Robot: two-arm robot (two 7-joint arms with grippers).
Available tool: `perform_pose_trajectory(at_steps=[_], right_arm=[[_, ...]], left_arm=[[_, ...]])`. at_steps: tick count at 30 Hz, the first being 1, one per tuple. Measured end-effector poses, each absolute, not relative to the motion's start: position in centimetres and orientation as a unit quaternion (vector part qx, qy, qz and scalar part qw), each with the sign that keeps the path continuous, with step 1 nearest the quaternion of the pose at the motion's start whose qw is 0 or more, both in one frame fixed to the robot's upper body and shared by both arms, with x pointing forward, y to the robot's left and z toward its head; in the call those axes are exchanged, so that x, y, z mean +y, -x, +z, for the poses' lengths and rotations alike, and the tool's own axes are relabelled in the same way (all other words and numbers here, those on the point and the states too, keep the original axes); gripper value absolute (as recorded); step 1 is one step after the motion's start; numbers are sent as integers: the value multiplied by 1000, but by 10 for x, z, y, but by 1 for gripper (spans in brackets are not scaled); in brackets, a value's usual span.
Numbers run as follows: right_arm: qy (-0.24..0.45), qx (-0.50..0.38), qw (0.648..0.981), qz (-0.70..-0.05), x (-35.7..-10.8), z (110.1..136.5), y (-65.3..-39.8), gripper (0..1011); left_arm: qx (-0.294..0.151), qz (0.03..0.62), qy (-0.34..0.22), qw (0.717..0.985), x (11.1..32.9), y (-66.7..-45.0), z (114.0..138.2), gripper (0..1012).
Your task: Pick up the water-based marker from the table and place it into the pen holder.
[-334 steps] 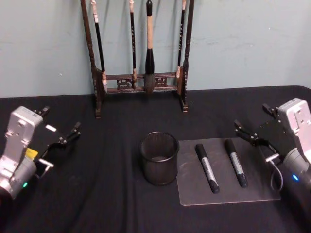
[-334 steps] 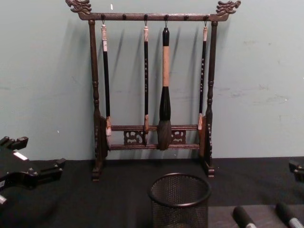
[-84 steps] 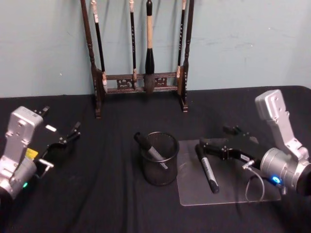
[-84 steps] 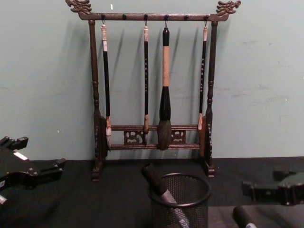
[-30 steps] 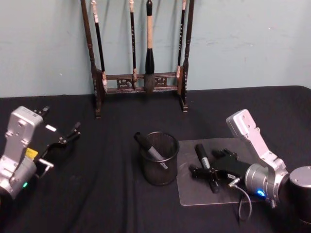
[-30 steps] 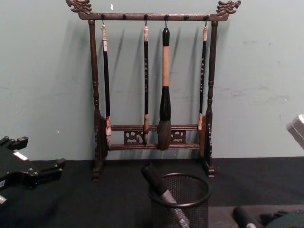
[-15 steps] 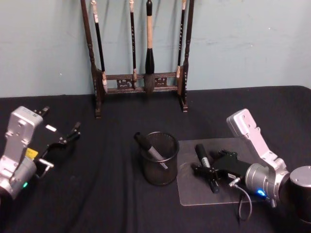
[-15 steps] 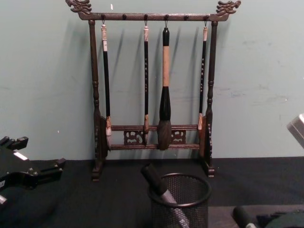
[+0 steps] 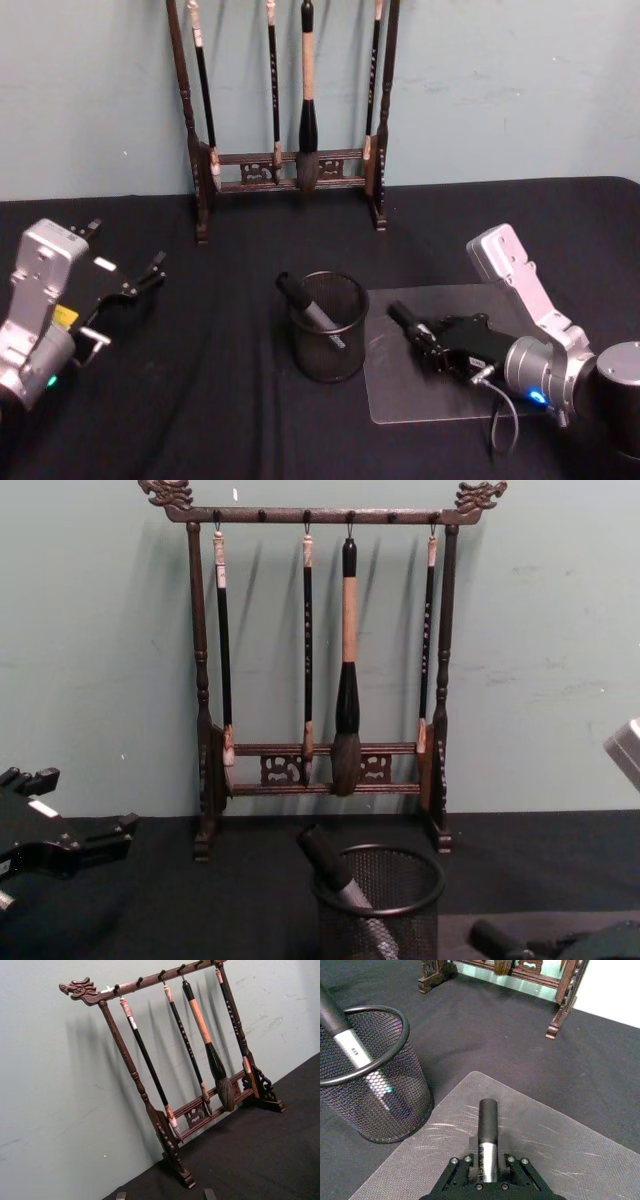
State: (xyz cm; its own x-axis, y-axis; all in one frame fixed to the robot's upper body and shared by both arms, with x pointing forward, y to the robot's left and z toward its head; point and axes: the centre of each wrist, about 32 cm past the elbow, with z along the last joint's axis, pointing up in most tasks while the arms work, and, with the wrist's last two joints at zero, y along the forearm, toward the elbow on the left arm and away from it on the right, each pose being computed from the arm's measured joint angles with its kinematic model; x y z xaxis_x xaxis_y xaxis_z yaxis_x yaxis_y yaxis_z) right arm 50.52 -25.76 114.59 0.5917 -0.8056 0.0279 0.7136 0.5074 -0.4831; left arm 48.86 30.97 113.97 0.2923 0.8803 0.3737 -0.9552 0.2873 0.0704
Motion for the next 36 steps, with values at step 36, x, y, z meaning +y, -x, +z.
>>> perform_pose_trajectory(at_steps=[36], right_arm=[[88, 16, 878, -469, -274, 1173, -513, 214]], left_arm=[[-132, 580, -142, 791, 310, -489, 1140, 1001]])
